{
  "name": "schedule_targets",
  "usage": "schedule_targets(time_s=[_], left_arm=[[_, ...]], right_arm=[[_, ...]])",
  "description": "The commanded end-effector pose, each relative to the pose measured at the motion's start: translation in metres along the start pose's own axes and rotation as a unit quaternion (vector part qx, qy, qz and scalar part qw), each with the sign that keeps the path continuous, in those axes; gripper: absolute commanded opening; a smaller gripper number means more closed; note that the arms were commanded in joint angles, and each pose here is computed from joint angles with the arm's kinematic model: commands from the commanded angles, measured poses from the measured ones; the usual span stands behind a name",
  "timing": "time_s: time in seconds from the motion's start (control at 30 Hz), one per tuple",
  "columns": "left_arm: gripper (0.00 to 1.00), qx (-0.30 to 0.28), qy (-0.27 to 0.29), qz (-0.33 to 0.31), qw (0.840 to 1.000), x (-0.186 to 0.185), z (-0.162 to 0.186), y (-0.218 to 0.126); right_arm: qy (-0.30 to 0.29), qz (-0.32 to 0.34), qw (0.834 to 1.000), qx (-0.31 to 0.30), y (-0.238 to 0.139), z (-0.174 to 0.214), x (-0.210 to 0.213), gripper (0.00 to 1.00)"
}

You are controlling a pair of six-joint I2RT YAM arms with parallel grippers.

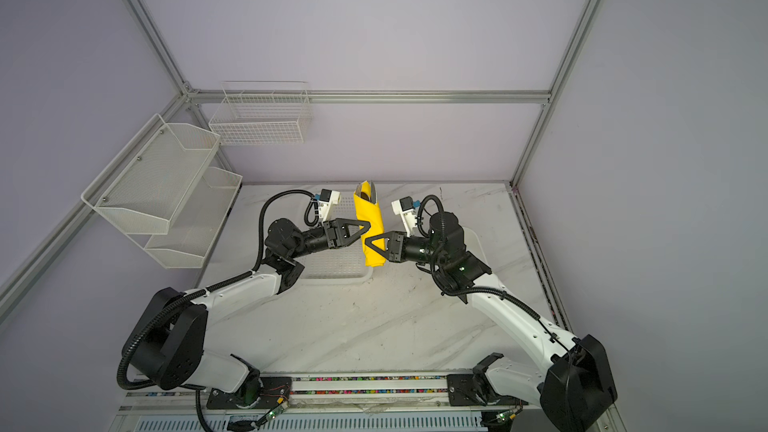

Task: Place the utensils on the paper napkin and roll it up
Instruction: 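Bring the left gripper back and grasp the yellow bundle's top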

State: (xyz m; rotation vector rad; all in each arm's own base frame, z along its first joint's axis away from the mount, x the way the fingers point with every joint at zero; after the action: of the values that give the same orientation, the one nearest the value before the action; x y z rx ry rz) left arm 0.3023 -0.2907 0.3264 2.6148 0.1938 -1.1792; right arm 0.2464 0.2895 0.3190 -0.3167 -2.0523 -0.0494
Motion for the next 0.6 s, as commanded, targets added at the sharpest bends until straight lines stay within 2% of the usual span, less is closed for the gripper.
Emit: schedule_targets(time_s=[0.0,0.23,0.43,0.57], left_arm=[[0.43,-0.014,0.048,0.038,0.998,-0.0321,-0.0140,0.0011],[0.34,-0.022,0.052,0.057,0.997,-0.0392,-0.0181,0.0021],[0.20,-0.022,0.047,0.061,0.997,-0.0381,-0.0165,0.0018],[0.15,-0.023,0.047,0.059,0.997,-0.0370,-0.0159,0.0012]], right_arm=[[-0.026,-0.041,0.999,-0.001,-0.0002,-0.0032,0.0189,0.07],[-0.022,-0.051,0.998,0.007,-0.0004,0.0012,0.0194,0.07],[-0.025,-0.051,0.998,0.002,-0.0027,0.0014,0.0208,0.08],[-0.026,-0.050,0.998,0.002,-0.0028,0.0018,0.0204,0.09]])
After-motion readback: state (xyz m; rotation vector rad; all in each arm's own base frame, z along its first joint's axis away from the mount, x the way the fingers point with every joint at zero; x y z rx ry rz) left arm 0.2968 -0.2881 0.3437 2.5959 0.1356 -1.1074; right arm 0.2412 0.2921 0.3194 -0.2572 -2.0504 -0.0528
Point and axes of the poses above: each gripper's point midway between its finger pads, its own y axis out along the fingers, its own x axis along the line the jaws close on, z = x × y, the point moved 1 cm from there along -y, back along the fingers, and after that the axes turned 8 degrees about y, right-handed, at the moved point
